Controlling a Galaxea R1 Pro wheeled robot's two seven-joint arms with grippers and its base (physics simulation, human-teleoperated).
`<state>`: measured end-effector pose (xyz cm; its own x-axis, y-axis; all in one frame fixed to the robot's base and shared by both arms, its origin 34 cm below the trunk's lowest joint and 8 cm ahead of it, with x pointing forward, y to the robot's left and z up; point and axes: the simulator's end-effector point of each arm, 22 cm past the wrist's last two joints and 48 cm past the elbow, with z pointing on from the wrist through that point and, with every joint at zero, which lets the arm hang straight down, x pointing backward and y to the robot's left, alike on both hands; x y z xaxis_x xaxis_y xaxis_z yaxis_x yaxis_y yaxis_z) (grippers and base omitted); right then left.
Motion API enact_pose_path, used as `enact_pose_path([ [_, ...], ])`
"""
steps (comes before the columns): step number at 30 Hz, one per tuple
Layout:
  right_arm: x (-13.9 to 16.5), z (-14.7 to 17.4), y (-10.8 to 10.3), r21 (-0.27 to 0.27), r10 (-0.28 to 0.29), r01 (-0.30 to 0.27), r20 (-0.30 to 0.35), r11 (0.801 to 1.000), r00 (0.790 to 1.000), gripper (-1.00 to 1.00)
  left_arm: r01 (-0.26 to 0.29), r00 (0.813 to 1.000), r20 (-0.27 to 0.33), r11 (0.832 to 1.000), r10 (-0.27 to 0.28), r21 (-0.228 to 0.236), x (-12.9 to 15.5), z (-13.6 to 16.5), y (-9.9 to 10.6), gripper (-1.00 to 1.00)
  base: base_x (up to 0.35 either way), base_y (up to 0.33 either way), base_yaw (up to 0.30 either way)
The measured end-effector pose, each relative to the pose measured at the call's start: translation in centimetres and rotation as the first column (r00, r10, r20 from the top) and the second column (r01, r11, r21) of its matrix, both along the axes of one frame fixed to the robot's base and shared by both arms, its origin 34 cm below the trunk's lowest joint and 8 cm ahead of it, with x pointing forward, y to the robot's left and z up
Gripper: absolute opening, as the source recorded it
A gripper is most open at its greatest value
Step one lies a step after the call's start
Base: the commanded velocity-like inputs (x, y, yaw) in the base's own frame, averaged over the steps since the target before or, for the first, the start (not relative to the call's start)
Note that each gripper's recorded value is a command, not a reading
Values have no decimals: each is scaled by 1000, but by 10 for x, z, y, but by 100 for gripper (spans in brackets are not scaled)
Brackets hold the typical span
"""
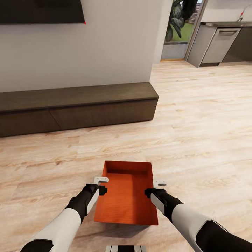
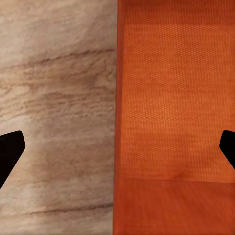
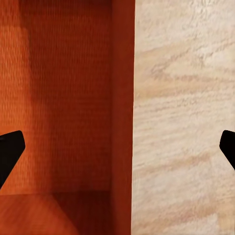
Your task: Move the two storage containers from the living room to the garage. In the garage, place one container on the floor and stack the other container on top of it (either order is fine).
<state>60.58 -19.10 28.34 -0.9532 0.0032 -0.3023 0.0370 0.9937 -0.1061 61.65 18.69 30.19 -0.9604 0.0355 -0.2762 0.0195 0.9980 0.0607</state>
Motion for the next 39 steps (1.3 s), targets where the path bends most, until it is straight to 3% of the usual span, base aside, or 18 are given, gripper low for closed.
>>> enact_pose_path([
  [15, -7, -32, 0, 0, 1, -1, 1, 1000, 1000, 100, 0, 1000, 0, 1000, 0, 0, -7, -32, 0, 100, 0, 0, 0],
  [39, -11, -50, -1, -2, 1, -1, 0, 1000, 1000, 100, -1, 1000, 1, 1000, 1, -1, -11, -50, 0, 100, 0, 0, 0],
])
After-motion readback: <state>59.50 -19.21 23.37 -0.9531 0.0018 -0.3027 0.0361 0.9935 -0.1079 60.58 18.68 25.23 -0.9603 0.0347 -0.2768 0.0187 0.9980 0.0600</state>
